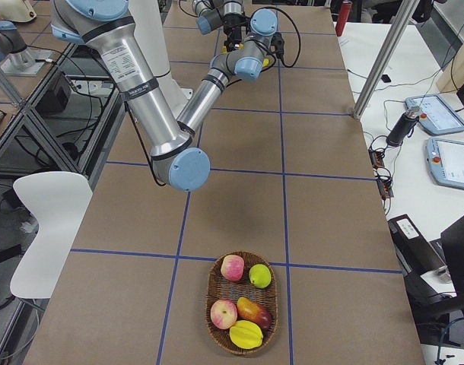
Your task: Transfer all bananas from basket to plate
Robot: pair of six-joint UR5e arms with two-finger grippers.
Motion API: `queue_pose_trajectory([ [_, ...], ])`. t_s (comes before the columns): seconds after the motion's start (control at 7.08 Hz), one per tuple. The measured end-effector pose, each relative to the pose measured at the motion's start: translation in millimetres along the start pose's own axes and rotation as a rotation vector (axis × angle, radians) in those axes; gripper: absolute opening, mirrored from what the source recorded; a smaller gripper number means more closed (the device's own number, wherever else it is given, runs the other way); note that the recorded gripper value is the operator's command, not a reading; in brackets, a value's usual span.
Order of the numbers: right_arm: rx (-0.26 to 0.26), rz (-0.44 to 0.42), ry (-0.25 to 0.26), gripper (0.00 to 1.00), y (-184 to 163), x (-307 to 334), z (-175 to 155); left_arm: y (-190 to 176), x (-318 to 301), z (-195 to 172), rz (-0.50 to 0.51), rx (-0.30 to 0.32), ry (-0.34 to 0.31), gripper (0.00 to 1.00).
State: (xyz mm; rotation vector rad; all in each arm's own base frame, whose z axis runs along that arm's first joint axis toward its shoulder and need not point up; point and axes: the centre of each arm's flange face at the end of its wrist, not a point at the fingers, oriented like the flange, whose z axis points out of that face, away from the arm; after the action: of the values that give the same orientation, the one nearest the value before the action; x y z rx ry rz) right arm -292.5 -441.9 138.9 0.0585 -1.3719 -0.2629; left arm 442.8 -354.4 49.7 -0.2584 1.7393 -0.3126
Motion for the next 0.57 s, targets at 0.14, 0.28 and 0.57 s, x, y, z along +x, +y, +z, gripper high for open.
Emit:
queue_pose_trajectory([
  [0.14, -0.002, -0.007, -0.004, 0.00, 2.8, -3.3, 0.8, -0.3, 1.9, 2.1, 0.003, -0.002, 0.005, 1.00],
  [0.28, -0.004, -0.012, -0.007, 0.00, 4.6, -5.6, 2.0, 0.2, 6.2, 5.7, 0.005, -0.004, 0.010, 1.00],
  [0.57, -0.008, -0.015, -0.009, 0.00, 5.5, -7.0, 3.4, 0.7, 11.3, 14.9, 0.003, -0.007, 0.009, 1.00],
])
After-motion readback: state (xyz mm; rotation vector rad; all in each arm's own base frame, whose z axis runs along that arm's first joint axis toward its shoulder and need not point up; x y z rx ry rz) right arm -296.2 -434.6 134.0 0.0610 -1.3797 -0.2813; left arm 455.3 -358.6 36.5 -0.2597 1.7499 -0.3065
